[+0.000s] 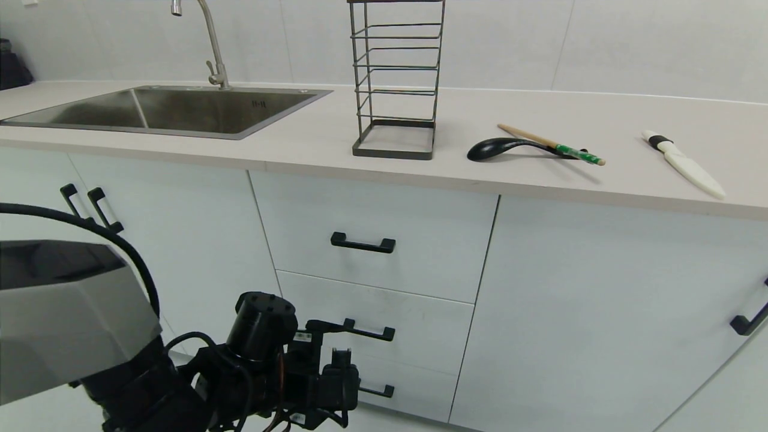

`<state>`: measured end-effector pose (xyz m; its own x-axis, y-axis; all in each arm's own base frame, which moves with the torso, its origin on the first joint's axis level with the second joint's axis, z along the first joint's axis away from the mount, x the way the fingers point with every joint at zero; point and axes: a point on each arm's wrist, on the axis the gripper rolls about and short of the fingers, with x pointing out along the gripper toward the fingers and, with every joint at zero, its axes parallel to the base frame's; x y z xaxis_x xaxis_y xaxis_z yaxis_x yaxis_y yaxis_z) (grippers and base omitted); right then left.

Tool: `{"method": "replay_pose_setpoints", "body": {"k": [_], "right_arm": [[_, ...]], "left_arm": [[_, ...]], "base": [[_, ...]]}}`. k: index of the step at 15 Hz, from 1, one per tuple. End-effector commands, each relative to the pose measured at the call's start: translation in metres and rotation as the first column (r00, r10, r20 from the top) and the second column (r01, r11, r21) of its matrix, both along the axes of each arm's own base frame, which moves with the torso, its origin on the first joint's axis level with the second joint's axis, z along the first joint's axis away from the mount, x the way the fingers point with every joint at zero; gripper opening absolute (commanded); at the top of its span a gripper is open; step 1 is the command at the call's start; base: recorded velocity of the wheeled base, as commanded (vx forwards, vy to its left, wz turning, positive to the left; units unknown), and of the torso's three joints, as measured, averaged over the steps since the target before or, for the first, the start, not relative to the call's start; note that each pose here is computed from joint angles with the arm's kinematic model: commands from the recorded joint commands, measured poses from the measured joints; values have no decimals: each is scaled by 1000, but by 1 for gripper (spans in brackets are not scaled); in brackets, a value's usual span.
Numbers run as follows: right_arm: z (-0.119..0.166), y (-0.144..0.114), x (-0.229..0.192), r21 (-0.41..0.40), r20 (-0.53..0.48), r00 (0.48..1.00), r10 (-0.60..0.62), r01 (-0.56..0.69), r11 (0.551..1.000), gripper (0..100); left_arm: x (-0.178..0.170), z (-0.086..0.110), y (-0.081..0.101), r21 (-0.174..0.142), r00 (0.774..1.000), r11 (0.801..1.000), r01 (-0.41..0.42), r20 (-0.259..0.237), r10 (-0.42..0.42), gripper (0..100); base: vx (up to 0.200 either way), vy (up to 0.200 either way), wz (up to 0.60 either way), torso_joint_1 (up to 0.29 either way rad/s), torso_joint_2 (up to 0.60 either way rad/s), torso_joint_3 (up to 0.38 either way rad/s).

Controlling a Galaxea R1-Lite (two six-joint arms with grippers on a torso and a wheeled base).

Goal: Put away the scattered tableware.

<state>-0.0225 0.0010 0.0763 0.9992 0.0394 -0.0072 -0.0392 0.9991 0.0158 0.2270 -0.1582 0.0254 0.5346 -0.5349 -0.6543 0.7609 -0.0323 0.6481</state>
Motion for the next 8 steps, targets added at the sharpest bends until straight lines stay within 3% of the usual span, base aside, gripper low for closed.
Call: {"method": "replay_pose_setpoints", "body": {"k": [1,4,8], "right_arm": [[0,0,0,0,-2,1000,1,-1,1000,0],[0,0,0,0,-2,1000,2,-2,1000,0],[0,0,0,0,-2,1000,1,-1,1000,0]], "left_arm": [[8,-29,-5,22,999,1000,-2,-32,3,100],[19,-34,-12,1,1000,1000,-7,4,7,100],[30,-44,-19,-1,1000,1000,-8,4,8,100]], "base": [[0,0,0,0,0,0],[0,0,0,0,0,0],[0,0,0,0,0,0]]}}
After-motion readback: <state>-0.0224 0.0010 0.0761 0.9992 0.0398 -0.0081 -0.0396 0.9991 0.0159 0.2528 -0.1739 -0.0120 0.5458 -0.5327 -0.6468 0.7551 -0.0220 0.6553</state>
